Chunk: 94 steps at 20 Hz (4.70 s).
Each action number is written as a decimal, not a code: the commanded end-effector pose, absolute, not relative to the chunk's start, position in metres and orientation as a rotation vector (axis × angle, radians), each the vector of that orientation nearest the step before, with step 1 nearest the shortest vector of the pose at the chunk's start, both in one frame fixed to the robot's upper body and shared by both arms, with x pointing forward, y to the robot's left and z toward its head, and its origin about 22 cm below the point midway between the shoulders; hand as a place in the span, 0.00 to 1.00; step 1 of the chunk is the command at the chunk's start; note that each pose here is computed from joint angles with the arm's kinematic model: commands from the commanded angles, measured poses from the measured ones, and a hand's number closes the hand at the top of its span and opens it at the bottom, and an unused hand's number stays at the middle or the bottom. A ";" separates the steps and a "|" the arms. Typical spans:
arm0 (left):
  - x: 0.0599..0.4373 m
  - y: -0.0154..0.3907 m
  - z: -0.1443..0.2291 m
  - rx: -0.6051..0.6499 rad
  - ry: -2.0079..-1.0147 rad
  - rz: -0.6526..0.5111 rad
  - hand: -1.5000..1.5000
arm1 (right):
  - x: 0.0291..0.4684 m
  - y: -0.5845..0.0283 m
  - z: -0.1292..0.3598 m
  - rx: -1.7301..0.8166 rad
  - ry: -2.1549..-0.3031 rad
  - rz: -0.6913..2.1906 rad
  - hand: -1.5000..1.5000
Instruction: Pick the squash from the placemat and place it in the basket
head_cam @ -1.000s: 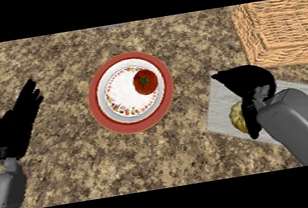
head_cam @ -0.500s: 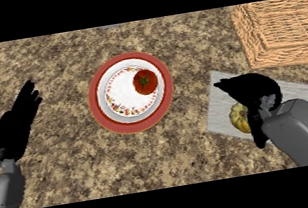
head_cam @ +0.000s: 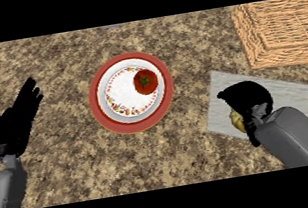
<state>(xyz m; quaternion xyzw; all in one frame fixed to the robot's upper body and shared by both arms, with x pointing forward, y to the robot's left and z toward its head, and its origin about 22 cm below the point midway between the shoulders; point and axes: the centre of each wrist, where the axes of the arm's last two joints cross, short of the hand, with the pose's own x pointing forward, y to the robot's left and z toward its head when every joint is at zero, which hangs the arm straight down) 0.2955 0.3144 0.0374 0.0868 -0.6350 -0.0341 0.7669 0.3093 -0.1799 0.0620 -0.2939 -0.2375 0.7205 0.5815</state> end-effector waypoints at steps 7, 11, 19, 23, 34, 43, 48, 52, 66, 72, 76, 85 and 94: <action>0.294 0.287 0.039 0.191 -1.388 -0.076 0.50 | 0.303 -0.188 0.041 -0.688 -0.502 1.810 1.00; 0.282 0.328 0.037 0.189 -1.389 -0.063 0.50 | 0.269 -0.179 0.040 -0.591 -0.767 1.686 1.00; 0.287 0.329 0.040 0.224 -1.365 -0.033 0.50 | 0.175 -0.148 0.056 -0.371 -1.347 1.384 1.00; 0.286 0.316 0.048 0.209 -1.368 -0.049 0.50 | 0.133 -0.184 0.048 -0.329 -1.361 1.333 1.00; 0.289 0.324 0.037 0.205 -1.375 -0.065 0.50 | 0.087 -0.193 0.131 -0.183 -1.838 0.825 1.00; 0.280 0.324 0.022 0.188 -1.370 -0.070 0.50 | 0.091 -0.208 0.180 -0.408 -1.879 0.687 1.00; 0.293 0.336 0.042 0.201 -1.390 -0.067 0.50 | 0.121 -0.203 0.195 -0.496 -1.879 0.605 1.00; 0.287 0.324 0.038 0.185 -1.379 -0.079 0.50 | 0.148 -0.202 0.219 -0.578 -1.879 0.569 1.00; 0.289 0.311 0.032 0.192 -1.385 -0.079 0.50 | 0.276 -0.259 0.286 -0.911 -1.741 0.428 1.00; 0.287 0.324 0.034 0.196 -1.390 -0.085 0.50 | 0.310 -0.310 0.270 -0.895 -1.720 0.446 1.00; 0.286 0.318 0.029 0.195 -1.382 -0.071 0.50 | 0.317 -0.342 0.252 -0.912 -1.736 0.464 1.00; 0.299 0.321 0.043 0.209 -1.389 -0.077 0.50 | 0.366 -0.362 0.223 -0.872 -1.718 0.386 1.00; 0.290 0.324 0.039 0.182 -1.379 -0.093 0.50 | 0.390 -0.390 0.177 -0.903 -1.674 0.262 0.00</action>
